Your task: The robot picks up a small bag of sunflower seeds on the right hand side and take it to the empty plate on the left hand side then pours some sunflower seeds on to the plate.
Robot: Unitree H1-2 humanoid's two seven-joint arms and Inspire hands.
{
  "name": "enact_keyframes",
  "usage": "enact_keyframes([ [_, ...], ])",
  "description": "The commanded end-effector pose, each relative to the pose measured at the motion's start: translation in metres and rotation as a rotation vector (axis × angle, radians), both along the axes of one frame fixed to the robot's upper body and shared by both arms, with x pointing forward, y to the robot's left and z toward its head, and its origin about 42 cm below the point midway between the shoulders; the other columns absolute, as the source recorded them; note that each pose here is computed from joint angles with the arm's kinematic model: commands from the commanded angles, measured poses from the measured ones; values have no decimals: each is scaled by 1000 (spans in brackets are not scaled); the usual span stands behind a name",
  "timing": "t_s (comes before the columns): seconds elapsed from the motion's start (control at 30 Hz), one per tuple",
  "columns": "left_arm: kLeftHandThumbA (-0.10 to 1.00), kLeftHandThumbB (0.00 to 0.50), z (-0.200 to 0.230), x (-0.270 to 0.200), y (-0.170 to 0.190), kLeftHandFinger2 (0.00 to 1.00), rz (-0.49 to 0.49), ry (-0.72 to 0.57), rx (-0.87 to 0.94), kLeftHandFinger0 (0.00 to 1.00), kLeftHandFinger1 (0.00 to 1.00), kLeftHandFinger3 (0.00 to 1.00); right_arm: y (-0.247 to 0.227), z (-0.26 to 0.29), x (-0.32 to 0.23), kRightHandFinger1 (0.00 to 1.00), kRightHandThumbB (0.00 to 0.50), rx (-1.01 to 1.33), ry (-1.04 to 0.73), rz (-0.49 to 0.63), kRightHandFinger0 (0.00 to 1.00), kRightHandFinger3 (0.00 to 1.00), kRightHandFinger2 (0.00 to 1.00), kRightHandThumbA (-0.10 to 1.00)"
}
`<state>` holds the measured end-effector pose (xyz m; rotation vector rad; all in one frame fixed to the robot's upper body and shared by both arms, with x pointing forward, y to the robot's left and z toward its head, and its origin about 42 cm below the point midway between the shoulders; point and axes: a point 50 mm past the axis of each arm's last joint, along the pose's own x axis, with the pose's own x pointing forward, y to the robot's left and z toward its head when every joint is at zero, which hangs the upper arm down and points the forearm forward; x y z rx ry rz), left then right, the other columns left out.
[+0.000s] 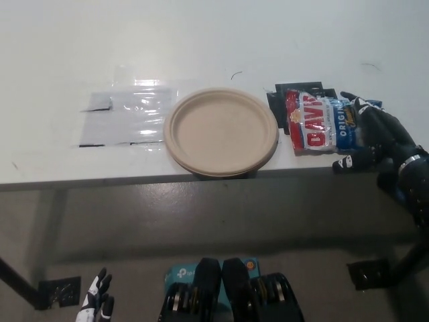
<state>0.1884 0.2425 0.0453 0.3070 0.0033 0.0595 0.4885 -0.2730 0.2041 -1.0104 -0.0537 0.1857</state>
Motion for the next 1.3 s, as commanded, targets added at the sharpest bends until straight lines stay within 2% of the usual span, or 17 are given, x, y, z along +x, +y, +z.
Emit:
enact_keyframes([
  [0.0,1000,153,5,-1,0,1000,-29,-17,20,1000,1000,1000,3,36,13,1000,438,21,-128,-12,1000,1000,1000,1000],
  [0.13,1000,165,4,-7,0,1000,-30,-14,26,1000,1000,1000,7,36,10,1000,410,31,-131,-1,1000,1000,1000,1000],
  [0.17,1000,151,4,-7,0,1000,-32,-13,33,1000,1000,1000,9,38,11,1000,411,34,-127,3,1000,1000,1000,1000],
  [0.6,1000,159,2,-7,1,1000,-17,-9,12,1000,1000,1000,12,42,18,1000,398,18,-133,2,1000,1000,1000,1000],
  [0.97,1000,137,4,-9,3,1000,-6,-11,-10,1000,1000,1000,12,29,25,1000,428,-13,-85,-13,1000,1000,1000,1000],
  [1.1,1000,137,3,-7,5,1000,-5,-20,-19,1000,1000,1000,8,26,32,1000,424,-65,-73,-29,1000,1000,1000,1000],
  [1.17,1000,141,4,-7,5,1000,-5,-19,-14,1000,1000,1000,3,22,40,1000,430,-160,-56,-58,1000,1000,1000,991],
  [1.23,1000,130,3,-7,4,1000,-6,-19,-21,1000,1000,1000,-4,16,54,1000,482,-341,1,-95,1000,1000,1000,910],
  [1.27,1000,128,2,-9,4,1000,-8,-18,-25,1000,1000,1000,-7,13,58,1000,487,-398,27,-103,1000,1000,1000,901],
])
